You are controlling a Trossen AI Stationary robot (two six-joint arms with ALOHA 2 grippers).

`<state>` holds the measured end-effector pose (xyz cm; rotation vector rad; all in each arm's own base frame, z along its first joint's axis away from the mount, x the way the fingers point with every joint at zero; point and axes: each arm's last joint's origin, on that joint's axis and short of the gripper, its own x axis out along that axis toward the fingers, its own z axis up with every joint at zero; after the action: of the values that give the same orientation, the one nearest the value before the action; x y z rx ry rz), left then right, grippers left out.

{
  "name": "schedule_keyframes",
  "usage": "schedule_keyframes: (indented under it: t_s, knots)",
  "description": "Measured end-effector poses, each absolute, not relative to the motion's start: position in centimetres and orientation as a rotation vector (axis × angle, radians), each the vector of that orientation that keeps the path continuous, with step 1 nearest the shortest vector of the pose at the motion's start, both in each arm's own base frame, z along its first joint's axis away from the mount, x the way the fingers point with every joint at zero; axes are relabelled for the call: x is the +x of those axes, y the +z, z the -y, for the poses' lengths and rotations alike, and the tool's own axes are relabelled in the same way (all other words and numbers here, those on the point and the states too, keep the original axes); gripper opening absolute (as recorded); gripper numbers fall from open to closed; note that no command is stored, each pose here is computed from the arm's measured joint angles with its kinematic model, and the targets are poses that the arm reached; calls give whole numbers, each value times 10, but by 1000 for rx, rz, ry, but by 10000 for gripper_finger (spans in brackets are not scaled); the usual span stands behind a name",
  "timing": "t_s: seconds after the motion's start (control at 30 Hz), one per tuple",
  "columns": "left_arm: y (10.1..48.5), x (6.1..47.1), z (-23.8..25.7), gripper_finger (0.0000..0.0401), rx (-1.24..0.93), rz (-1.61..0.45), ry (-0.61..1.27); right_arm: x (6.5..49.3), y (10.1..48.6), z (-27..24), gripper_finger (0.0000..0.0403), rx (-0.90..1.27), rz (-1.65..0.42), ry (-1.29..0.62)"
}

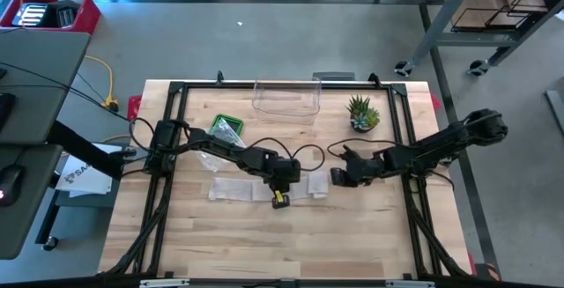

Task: Roll bandage
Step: Roll the bandage

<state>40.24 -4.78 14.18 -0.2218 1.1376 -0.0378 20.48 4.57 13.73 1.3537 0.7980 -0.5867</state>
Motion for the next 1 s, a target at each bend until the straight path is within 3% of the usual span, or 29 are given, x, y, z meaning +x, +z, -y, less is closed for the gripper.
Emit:
schedule_keyframes:
  t_s: [1.0]
  knots:
    - [130, 392, 48, 0, -221, -1199, -4, 220, 105, -59, 0, 1410, -826, -643]
